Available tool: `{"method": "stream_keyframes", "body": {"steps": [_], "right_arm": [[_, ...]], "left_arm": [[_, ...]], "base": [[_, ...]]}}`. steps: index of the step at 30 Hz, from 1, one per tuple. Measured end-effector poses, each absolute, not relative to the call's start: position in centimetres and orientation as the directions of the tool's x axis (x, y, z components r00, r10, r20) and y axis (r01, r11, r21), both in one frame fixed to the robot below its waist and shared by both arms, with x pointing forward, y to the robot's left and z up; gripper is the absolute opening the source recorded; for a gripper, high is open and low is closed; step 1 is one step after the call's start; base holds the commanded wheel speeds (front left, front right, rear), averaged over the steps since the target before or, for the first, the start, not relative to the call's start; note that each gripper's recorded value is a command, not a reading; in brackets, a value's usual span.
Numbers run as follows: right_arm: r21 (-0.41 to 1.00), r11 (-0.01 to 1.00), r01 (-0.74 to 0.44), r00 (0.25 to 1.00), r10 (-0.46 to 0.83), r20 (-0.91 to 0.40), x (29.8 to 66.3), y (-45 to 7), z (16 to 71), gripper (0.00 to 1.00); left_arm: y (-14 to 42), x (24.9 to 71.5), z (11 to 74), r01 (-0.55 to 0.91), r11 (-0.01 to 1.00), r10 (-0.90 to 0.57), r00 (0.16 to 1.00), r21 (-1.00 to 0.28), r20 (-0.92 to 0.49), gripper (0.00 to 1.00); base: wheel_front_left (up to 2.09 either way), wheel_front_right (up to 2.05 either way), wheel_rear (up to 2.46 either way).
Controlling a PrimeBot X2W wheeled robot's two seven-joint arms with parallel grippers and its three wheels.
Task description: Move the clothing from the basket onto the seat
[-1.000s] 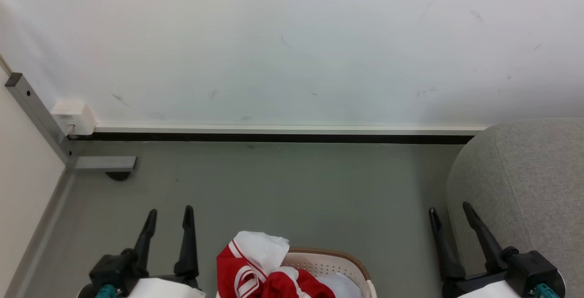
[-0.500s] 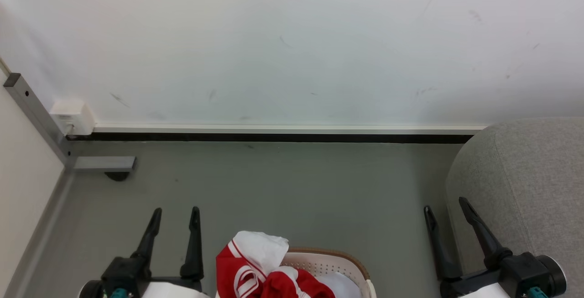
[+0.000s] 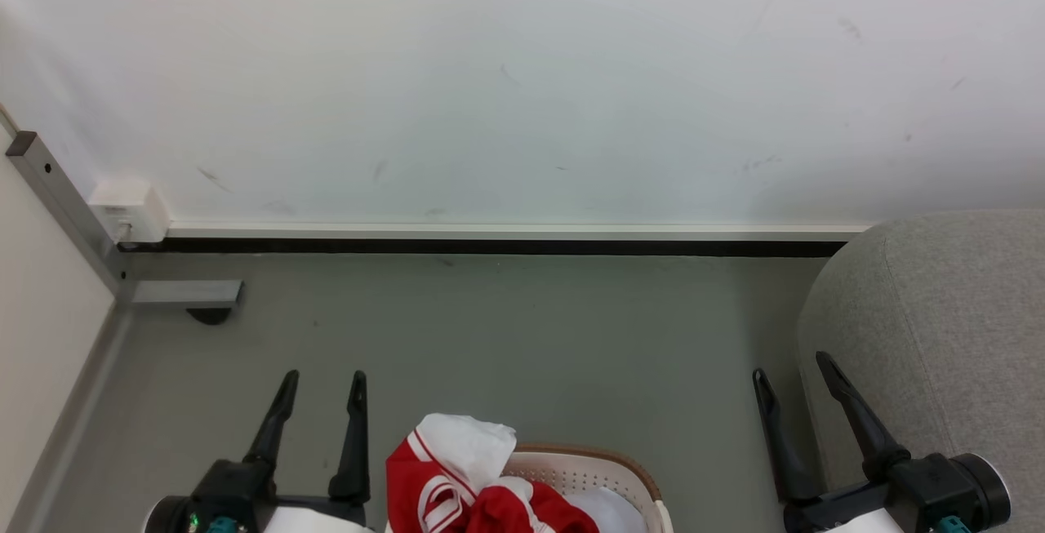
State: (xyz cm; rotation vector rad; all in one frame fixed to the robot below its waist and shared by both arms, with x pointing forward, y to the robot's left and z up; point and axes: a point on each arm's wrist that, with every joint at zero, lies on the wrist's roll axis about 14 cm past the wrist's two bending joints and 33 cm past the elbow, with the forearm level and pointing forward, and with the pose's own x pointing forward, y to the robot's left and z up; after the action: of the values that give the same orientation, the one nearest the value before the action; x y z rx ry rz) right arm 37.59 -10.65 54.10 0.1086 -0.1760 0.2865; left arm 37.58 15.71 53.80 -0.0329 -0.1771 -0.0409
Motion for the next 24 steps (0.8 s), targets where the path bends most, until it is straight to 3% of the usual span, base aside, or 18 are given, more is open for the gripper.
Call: {"method": "stream_keyframes", "body": {"steps": [24], "right_arm": [[0.120, 0.969, -0.217, 0.965, 0.195, 0.175, 38.8, -13.1, 53.5, 1.00]], "left_arm": [[13.5, 39.7, 51.1, 0.117, 0.992, -0.112, 0.989, -0.041, 0.099, 1.00]], "base": [[0.00, 0.00, 0.00]]}}
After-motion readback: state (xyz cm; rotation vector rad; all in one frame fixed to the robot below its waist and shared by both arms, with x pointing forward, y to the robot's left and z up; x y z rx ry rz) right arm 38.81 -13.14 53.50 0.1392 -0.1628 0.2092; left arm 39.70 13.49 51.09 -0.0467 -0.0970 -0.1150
